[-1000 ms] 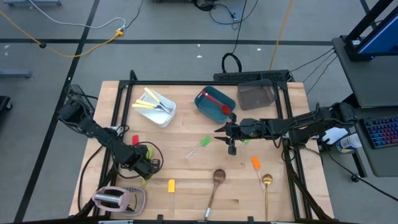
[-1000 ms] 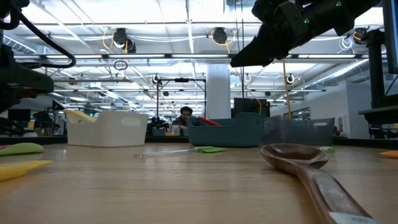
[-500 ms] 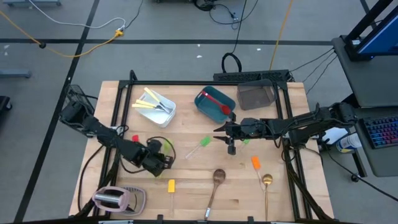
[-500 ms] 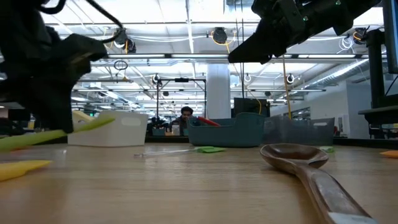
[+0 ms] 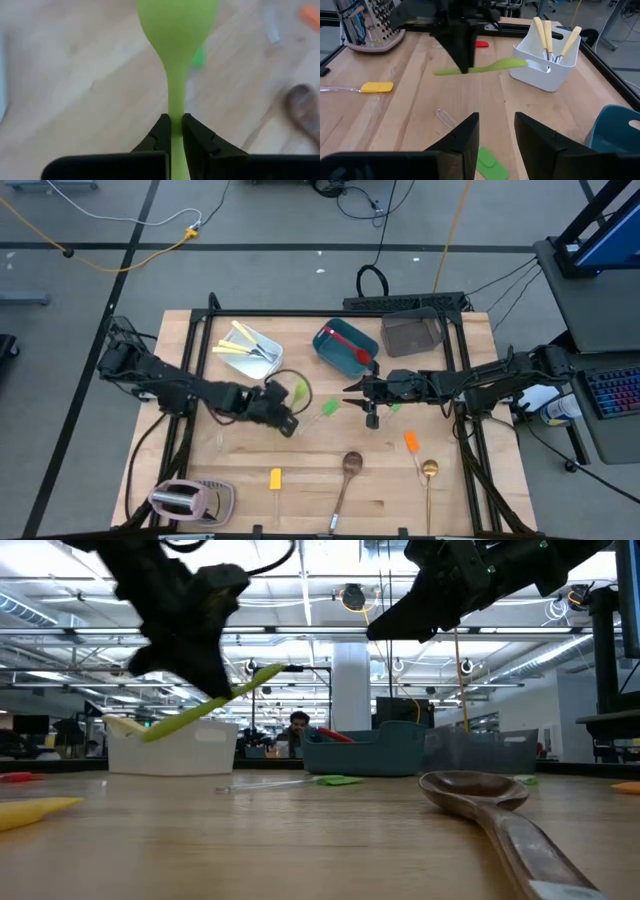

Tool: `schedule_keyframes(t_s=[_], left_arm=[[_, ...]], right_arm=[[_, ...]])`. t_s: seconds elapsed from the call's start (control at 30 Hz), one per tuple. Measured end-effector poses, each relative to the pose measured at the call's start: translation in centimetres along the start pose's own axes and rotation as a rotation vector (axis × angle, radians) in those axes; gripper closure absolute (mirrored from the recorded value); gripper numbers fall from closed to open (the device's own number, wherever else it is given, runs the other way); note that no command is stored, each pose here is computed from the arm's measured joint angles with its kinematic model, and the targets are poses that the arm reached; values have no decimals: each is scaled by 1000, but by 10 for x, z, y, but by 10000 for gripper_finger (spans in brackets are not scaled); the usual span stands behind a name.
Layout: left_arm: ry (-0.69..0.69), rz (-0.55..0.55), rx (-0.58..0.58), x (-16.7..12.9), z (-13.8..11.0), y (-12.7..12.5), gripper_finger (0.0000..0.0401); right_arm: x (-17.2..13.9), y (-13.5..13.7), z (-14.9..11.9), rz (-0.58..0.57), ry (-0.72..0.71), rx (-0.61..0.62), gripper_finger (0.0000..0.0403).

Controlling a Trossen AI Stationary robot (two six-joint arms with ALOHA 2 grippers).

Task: Pick & Place Kitchen Items
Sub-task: Put the light green serving spoon into the blue bin

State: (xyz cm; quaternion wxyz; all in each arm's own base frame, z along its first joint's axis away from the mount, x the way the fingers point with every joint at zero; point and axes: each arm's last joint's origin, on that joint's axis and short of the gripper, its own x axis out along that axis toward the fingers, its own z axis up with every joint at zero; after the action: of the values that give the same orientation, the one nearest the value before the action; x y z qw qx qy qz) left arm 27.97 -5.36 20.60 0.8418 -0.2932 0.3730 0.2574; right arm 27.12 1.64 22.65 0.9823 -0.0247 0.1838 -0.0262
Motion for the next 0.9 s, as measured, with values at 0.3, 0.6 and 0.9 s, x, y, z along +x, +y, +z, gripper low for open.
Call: schedule_keyframes(t_s=[0.3, 0.6, 0.9], left_arm=[[-239, -52, 331, -2, 66, 1, 387], [-463, 87, 815, -6, 121, 20, 394], [-487, 173, 1349, 4, 152, 53, 391]], right_arm=[[0, 0, 0, 0, 2, 40, 287], [0, 0, 0, 0, 3, 79, 287], [0, 0, 0, 0, 3, 135, 287]])
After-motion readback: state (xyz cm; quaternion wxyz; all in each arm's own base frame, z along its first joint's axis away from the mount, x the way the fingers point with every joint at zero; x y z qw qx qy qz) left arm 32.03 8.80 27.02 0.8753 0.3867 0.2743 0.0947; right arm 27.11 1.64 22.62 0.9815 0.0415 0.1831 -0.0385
